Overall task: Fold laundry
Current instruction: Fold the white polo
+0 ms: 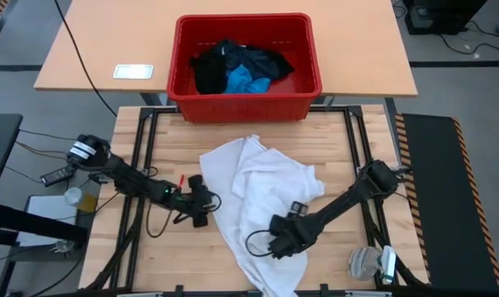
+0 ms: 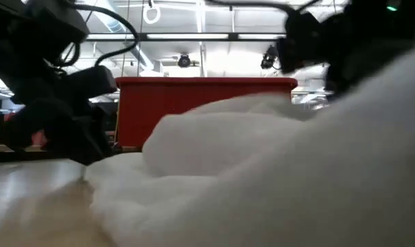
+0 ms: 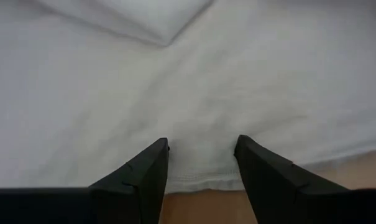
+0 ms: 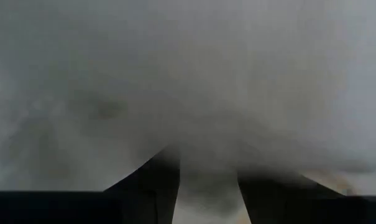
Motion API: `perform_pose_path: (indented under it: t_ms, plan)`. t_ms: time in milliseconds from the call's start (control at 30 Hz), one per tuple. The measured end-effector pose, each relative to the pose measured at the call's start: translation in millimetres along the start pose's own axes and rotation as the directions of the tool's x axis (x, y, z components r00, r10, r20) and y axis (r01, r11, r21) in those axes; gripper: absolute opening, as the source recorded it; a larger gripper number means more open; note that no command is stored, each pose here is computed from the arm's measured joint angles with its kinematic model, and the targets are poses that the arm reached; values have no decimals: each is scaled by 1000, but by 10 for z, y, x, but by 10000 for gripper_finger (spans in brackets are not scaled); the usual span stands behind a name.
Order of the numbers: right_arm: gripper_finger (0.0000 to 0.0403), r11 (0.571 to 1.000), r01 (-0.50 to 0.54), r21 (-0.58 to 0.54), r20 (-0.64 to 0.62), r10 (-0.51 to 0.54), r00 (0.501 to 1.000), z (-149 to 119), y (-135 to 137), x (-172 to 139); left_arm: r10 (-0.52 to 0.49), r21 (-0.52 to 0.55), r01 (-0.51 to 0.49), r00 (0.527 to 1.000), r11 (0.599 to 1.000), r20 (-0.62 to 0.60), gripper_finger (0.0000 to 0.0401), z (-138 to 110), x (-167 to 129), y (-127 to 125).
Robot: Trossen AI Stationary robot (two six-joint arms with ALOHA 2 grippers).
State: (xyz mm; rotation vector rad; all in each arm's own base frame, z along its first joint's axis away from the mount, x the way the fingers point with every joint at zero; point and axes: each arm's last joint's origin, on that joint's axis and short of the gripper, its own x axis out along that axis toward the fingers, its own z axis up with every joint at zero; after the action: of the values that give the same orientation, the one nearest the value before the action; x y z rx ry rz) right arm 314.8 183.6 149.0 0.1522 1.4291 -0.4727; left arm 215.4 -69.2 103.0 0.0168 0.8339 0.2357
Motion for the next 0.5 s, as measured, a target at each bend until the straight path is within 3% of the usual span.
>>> perform_pose_path:
  t_ms: [233, 300, 400, 500]
  plan:
    - [161, 991, 60, 123, -300, -20, 954, -303, -120, -228, 43, 1, -43, 997, 999, -57, 196, -13, -63, 120]
    - [161, 987, 75, 143, -316, -26, 948, -394, -155, -358, 45, 13, -44, 996, 999, -78, 196, -15, -187, 176]
    - [161, 989, 58, 135, -154, -37, 987, -517, -193, -615, 2, 13, -2, 1000, 1000, -6, 196, 67, -412, 224]
    - [160, 987, 65, 146, 142, -86, 986, -623, -255, -867, -66, 39, 60, 982, 997, 178, 196, 251, -618, 217]
